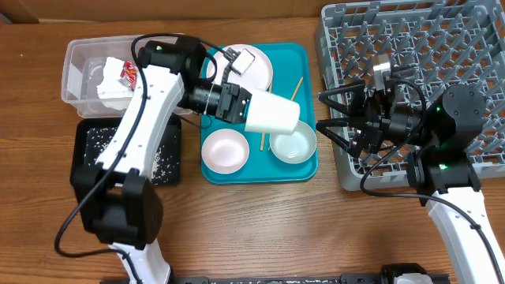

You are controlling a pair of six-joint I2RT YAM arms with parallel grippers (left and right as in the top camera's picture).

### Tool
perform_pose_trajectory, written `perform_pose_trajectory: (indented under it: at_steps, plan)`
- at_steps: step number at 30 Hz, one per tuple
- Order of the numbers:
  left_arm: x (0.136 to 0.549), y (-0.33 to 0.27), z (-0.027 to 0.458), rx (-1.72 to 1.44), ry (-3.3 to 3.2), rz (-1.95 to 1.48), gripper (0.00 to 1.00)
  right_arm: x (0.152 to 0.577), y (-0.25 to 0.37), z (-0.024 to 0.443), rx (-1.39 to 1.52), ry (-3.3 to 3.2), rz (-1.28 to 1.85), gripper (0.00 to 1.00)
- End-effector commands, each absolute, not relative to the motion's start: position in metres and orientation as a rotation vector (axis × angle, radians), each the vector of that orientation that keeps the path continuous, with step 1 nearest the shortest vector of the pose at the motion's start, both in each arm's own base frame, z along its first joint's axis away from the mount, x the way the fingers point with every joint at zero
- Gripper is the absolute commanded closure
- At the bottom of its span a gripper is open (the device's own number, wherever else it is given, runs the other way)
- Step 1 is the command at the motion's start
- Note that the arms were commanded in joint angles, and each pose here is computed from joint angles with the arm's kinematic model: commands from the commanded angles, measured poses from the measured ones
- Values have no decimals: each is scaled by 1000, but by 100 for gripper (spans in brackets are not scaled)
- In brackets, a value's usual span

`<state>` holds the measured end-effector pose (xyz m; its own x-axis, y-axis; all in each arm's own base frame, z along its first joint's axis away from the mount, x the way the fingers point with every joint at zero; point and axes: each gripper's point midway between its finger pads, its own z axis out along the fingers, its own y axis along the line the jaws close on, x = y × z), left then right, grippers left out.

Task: Sort waste into correct bins and load items into the dishwasher
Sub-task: 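Pass the paper cup from the left gripper to the right gripper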

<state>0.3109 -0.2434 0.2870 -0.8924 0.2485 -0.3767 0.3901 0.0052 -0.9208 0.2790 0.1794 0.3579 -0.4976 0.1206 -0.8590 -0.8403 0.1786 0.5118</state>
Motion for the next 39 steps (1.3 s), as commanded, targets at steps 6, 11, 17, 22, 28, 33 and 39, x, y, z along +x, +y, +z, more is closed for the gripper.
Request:
perform_pose_trajectory:
  at_steps: [6, 11, 17, 22, 28, 33, 39]
  plan:
    - [302, -260, 302, 695, 2034, -2160, 96, 307, 180, 331, -623, 1698, 1440, 0]
    - [298, -263, 299, 721, 2053, -2148, 96, 308, 188, 326, -650, 1693, 1458, 0]
    - [298, -263, 297, 728, 2068, -2134, 96, 302, 192, 333, -713, 1649, 1464, 1]
    - [298, -262, 296, 733, 2071, -2125, 96, 296, 193, 334, -747, 1636, 1482, 4]
    - [306, -257, 294, 737, 2057, -2092, 96, 288, 195, 336, -799, 1615, 1513, 5]
    - [311, -256, 293, 715, 2067, -2094, 96, 287, 196, 336, -804, 1615, 1518, 6]
    - [312, -256, 296, 710, 2048, -2109, 96, 281, 205, 336, -838, 1603, 1532, 6]
